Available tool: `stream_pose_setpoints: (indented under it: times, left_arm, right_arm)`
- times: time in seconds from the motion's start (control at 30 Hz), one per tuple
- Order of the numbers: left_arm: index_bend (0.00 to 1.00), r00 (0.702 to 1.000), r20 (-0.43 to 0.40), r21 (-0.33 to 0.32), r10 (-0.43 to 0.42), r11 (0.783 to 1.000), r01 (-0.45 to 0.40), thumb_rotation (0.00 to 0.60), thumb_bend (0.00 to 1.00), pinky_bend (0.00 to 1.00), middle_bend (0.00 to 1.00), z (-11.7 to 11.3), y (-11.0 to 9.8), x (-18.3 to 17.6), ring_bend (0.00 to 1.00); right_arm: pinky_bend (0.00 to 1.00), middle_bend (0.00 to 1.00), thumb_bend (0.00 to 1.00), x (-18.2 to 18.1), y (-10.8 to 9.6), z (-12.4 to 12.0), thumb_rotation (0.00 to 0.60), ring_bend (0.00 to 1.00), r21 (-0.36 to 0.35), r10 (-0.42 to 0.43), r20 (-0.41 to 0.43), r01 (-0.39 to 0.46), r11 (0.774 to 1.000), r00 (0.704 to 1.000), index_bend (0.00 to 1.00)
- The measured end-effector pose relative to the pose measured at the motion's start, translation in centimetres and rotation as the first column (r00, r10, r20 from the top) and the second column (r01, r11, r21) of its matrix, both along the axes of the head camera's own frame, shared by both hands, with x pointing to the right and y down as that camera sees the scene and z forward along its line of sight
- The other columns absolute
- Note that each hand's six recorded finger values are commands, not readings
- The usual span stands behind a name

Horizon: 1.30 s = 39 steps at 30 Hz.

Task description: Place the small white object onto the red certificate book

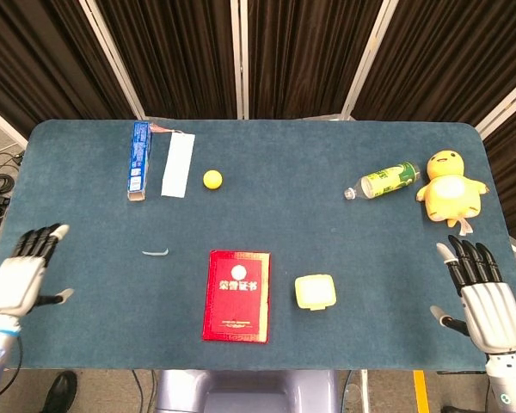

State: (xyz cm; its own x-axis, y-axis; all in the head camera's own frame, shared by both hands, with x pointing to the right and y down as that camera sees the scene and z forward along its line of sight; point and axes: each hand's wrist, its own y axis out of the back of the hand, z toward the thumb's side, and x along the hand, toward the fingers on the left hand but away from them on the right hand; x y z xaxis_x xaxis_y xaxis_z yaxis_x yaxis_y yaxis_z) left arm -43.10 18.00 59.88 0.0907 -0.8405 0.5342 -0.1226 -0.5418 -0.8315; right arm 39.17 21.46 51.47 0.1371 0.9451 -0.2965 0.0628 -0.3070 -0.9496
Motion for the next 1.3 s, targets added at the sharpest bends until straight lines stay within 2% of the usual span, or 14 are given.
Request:
stream_pose_setpoints:
  times: [0.13,0.3,0.47,0.57,0.87,1.3]
  left_arm:
    - [0.18,0.999,-0.014,-0.034,0.041,0.999,-0.041,0.600,0.05,0.00,0.00,3.6,-2.9,2.4,0.00]
    - [0.34,0.997,0.015,-0.085,0.078,0.993,-0.077,0.600,0.17,0.00,0.00,7.6,-4.9,5.0,0.00]
    - [0.39,0.993,0.029,-0.120,0.113,0.987,-0.109,0.600,0.25,0.00,0.00,10.4,-5.9,8.0,0.00]
    - [0.41,0.991,0.036,-0.130,0.128,0.984,-0.122,0.600,0.30,0.00,0.00,11.4,-6.1,9.2,0.00]
    - [0.46,0.989,0.048,-0.180,0.142,0.975,-0.131,0.600,0.32,0.00,0.00,13.6,-5.7,10.0,0.00]
    - [0.50,0.988,0.053,-0.199,0.145,0.971,-0.131,0.600,0.39,0.00,0.00,14.9,-5.2,10.6,0.00]
  right_arm:
    - [0.00,0.00,0.00,0.6,-0.4,0.6,0.600,0.00,-0.008,0.019,-0.009,-0.019,1.000,1.000,0.00]
    - [0.00,0.00,0.00,1.3,-0.9,1.1,0.600,0.00,-0.015,0.049,-0.018,-0.049,0.999,0.999,0.00]
    - [0.00,0.00,0.00,1.9,-1.2,1.3,0.600,0.00,-0.019,0.072,-0.031,-0.072,0.997,0.997,0.00]
    - [0.00,0.00,0.00,2.2,-1.3,1.4,0.600,0.00,-0.021,0.082,-0.037,-0.083,0.996,0.996,0.00]
    - [0.00,0.00,0.00,2.7,-1.5,1.7,0.600,0.00,-0.026,0.097,-0.049,-0.099,0.995,0.994,0.00]
    - [0.00,0.00,0.00,2.9,-1.7,2.0,0.600,0.00,-0.035,0.103,-0.055,-0.105,0.994,0.993,0.00]
